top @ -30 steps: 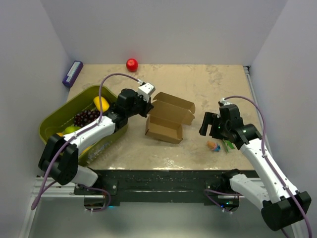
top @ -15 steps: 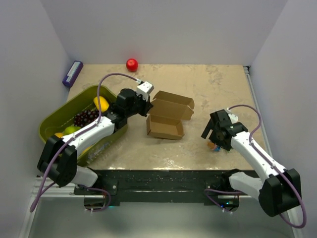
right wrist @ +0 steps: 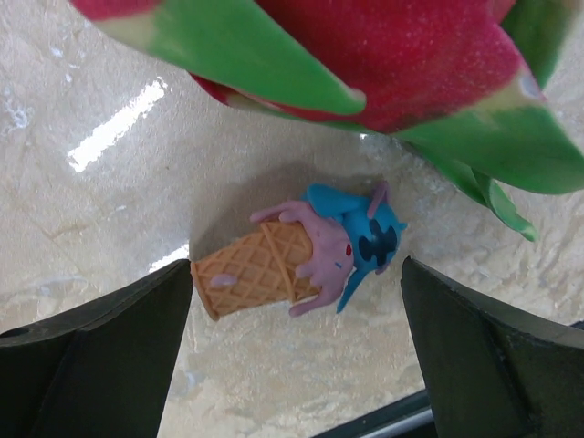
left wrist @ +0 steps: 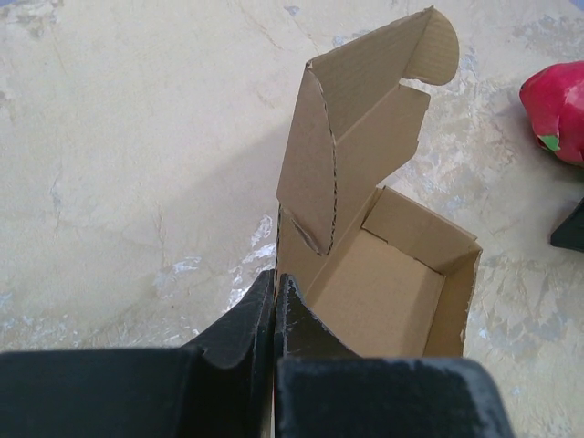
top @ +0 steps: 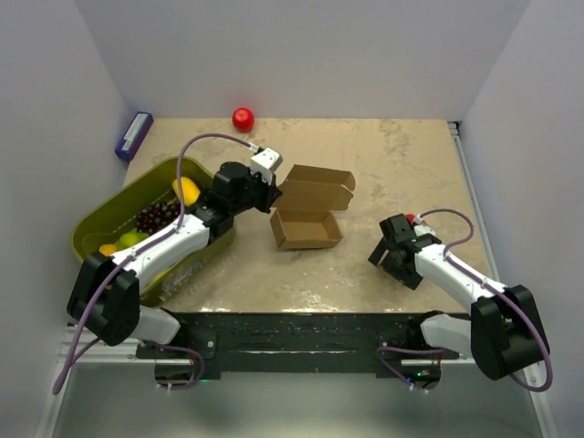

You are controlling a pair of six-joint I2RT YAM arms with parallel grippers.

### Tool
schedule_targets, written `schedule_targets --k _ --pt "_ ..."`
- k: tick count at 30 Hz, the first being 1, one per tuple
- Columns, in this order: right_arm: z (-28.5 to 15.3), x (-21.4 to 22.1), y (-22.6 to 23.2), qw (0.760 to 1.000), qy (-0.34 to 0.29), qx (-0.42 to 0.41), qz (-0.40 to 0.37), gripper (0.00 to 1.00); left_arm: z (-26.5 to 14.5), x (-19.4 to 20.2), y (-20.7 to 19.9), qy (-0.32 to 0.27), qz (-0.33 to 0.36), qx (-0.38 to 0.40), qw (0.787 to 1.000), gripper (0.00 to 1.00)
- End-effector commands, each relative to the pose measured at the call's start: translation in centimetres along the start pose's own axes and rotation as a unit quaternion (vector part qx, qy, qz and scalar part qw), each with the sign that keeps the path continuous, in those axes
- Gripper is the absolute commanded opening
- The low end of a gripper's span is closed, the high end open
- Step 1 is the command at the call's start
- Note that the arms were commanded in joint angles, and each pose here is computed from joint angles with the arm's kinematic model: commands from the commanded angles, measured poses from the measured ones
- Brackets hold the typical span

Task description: Fold the paper box

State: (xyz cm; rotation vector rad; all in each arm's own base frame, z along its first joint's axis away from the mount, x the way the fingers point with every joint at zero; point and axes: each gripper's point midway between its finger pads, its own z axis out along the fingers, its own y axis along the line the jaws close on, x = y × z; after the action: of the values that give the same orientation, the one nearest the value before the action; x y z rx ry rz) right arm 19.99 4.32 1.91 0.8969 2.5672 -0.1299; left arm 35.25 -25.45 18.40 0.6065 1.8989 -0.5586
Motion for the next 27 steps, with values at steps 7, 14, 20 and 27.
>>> schedule_targets --k 7,14,20,27 --pt "1.3 -2.1 0.0 0.998 -0.057 0.022 0.018 0.99 -0.4 -3.5 -0.5 -0.042 0.01 0.008 0.999 0.0" --pt "1.8 -2.5 0.5 0.998 -0.065 0.019 0.007 0.82 -0.3 -3.4 -0.6 -0.04 0.014 0.01 0.999 0.0" --pt "1.2 -2.0 1.7 0.998 -0.057 -0.033 -0.008 0.55 0.4 -2.9 -1.9 -0.043 0.019 0.054 0.997 0.0" --pt "-1.7 -2.7 4.2 0.991 -0.06 -0.12 -0.021 0.46 1.4 -1.3 -3.8 -0.041 0.054 0.122 0.99 0.0"
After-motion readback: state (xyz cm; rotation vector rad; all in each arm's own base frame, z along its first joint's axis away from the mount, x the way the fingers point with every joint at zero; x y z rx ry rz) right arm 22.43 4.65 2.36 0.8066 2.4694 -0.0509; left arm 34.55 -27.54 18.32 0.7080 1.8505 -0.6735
